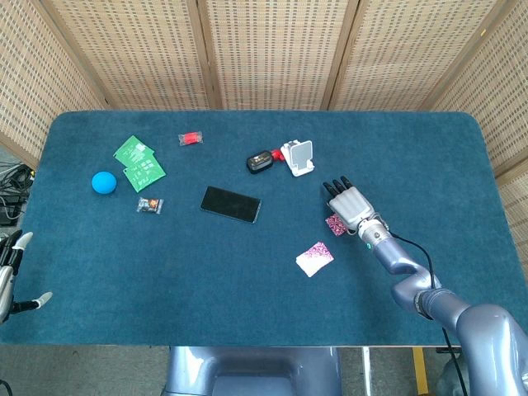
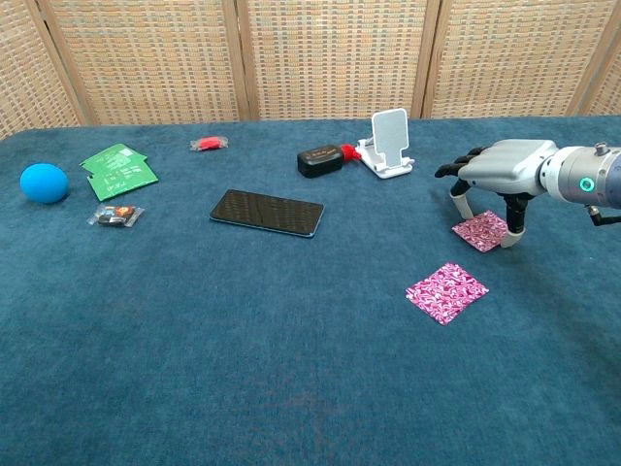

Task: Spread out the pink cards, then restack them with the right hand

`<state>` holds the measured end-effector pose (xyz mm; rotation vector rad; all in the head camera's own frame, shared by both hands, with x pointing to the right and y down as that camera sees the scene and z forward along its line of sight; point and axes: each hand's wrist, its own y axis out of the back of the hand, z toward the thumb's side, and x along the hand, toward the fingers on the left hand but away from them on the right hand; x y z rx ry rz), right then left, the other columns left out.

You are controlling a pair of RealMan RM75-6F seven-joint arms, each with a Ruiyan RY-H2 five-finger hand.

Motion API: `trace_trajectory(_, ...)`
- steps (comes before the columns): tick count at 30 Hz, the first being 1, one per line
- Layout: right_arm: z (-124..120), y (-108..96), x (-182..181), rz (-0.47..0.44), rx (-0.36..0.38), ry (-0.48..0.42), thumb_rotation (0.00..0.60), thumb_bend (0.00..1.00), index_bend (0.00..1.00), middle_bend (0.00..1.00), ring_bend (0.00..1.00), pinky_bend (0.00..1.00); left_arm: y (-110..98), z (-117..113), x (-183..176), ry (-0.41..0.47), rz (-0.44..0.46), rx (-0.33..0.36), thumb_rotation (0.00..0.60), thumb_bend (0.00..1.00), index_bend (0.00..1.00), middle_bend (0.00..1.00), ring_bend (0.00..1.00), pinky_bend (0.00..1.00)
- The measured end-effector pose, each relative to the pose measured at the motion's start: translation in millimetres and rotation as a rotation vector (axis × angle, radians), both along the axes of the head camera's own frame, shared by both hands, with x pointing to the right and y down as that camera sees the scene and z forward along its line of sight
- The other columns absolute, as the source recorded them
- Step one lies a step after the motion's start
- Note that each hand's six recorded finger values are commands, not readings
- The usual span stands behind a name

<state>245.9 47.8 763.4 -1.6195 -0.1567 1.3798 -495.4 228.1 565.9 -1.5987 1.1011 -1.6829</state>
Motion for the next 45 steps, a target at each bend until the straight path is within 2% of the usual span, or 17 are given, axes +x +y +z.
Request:
trace_trajectory(19,-14,-3,1,-0.005,0.026,-0.009,0.6,0.29,0.54,0.07,0.03,0.06,1,-4,2,0.012,0.009,0.009,0.6,0.0,0.0,0.0,0.0,0.0)
trace_trajectory(30,-27,2,-2,-0.032,0.032,-0.018,0.6,0.29,0.54,0.07,0.03,0.06,0,-6,5,0.027,0.019,0.015,0.6,0.0,0.0,0.0,0.0,0.0)
trace_trajectory(36,-41,13,-13,-0.066,0.028,-0.045,0.6,0.29,0.53,0.07,0.05,0.06,-1,-8,7,0.048,0.027,0.019,0.6,0.0,0.0,0.0,0.0,0.0)
trace_trajectory(45,-60,44,-41,-0.125,-0.001,-0.067,0.6,0.29,0.54,0.08,0.06,0.06,-1,-8,7,0.08,0.036,0.006,0.6,0.0,0.0,0.0,0.0,0.0)
